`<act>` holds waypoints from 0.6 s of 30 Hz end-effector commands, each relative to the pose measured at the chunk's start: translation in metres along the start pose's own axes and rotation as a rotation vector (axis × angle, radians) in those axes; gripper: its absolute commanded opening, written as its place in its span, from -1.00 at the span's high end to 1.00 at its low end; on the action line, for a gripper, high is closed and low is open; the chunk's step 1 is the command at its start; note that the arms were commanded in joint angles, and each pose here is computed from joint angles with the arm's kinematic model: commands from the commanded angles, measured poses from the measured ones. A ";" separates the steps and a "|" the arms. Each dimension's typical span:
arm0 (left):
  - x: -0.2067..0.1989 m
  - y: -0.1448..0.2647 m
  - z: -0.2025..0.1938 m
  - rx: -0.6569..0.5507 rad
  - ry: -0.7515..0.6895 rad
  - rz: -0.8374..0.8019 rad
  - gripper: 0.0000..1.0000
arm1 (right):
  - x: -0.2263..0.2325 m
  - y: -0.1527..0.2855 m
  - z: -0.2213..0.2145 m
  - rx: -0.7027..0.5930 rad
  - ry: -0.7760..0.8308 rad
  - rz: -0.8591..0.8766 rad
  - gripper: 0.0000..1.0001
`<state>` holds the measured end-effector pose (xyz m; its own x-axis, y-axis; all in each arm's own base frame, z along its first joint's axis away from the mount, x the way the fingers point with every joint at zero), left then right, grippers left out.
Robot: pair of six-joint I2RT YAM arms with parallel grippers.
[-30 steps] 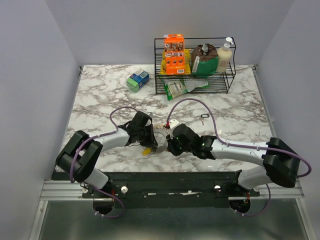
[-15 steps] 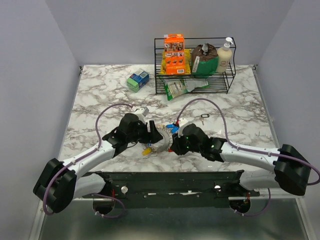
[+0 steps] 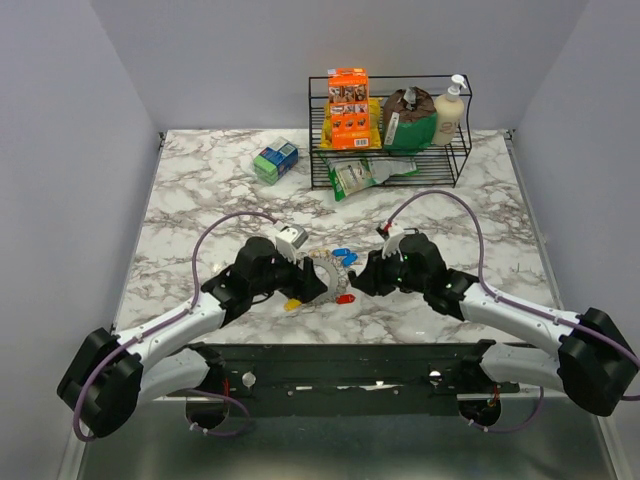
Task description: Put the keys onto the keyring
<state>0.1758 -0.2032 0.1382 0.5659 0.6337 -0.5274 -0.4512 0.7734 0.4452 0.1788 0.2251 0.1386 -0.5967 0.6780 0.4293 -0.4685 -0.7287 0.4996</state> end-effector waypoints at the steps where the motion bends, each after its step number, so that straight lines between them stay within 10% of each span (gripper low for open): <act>1: -0.008 -0.002 -0.003 0.024 -0.136 -0.066 -0.42 | 0.002 0.003 -0.001 0.001 -0.028 0.070 0.25; 18: -0.001 -0.045 -0.028 0.188 -0.214 0.045 0.12 | -0.014 0.002 -0.005 0.025 -0.091 0.062 0.25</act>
<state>0.1660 -0.2321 0.0959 0.6809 0.6129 -0.4010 -0.3083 0.7365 0.6021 0.1851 0.2146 0.1332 -0.5638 0.6524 0.5065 -0.4300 -0.7555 0.4944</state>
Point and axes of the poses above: each gripper's point midway between its finger pads, its own y axis back along the fingers, its own x axis along the line the jaws close on, z = x × y, the point moved 6 cm from there along y, back along the fingers, and after that the axes turned 3 degrees about y, right-handed, at the moved point
